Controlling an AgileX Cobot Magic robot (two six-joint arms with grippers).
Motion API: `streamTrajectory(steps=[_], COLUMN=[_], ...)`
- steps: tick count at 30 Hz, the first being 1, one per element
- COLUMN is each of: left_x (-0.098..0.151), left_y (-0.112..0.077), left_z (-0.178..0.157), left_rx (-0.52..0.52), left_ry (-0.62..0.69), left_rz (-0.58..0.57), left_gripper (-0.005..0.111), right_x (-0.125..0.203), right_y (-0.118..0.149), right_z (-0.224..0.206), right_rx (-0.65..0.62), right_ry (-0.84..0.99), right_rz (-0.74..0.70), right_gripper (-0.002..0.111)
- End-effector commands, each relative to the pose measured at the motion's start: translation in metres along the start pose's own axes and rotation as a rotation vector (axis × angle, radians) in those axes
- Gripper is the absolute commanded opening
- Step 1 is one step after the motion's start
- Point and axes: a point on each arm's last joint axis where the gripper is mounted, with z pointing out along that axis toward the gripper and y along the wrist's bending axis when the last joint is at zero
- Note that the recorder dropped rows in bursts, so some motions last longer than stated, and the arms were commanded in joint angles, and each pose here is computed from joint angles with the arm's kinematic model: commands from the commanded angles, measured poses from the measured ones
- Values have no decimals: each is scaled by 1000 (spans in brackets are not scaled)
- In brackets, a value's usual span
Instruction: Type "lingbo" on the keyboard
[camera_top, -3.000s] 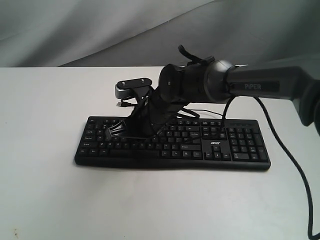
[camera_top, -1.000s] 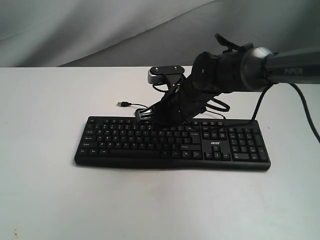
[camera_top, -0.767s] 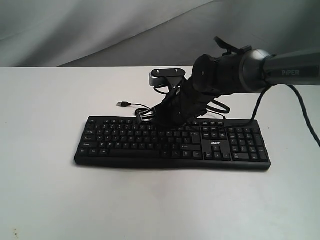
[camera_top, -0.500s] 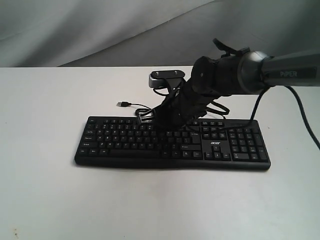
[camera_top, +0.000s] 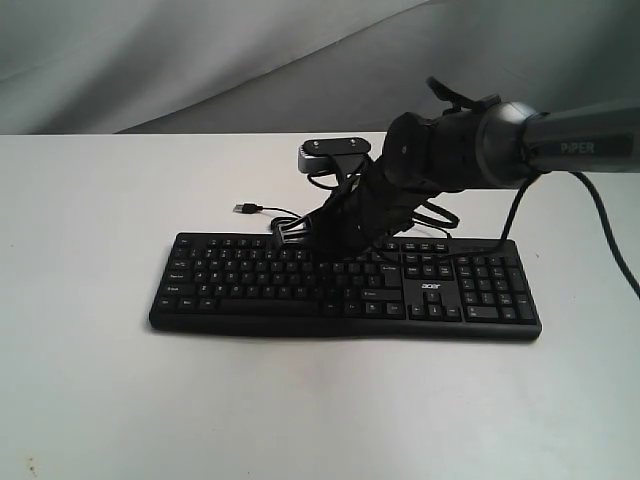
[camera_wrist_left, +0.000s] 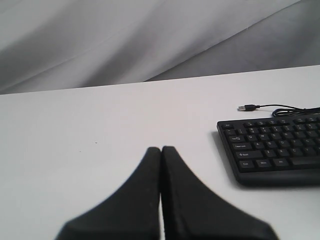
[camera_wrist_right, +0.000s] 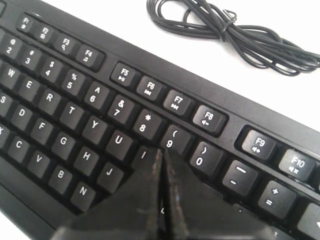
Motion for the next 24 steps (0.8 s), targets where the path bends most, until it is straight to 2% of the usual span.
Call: streamTrajectory(steps=[1,17,24], left_x=[1,1,1], left_y=[0,0,0], left_z=[0,0,0], left_rx=[1,1,1], left_ry=[-3,-3,-3], left_rz=[-12,-12,-12], left_gripper=[1,1,1], right_x=[-1,5,-10], right_y=[-5,-7,2], right_z=[0,11,-20], right_rx=[9,6,-7], right_ry=[-10,16,-67], right_rz=[8,28,-24], right_gripper=[0,0,0])
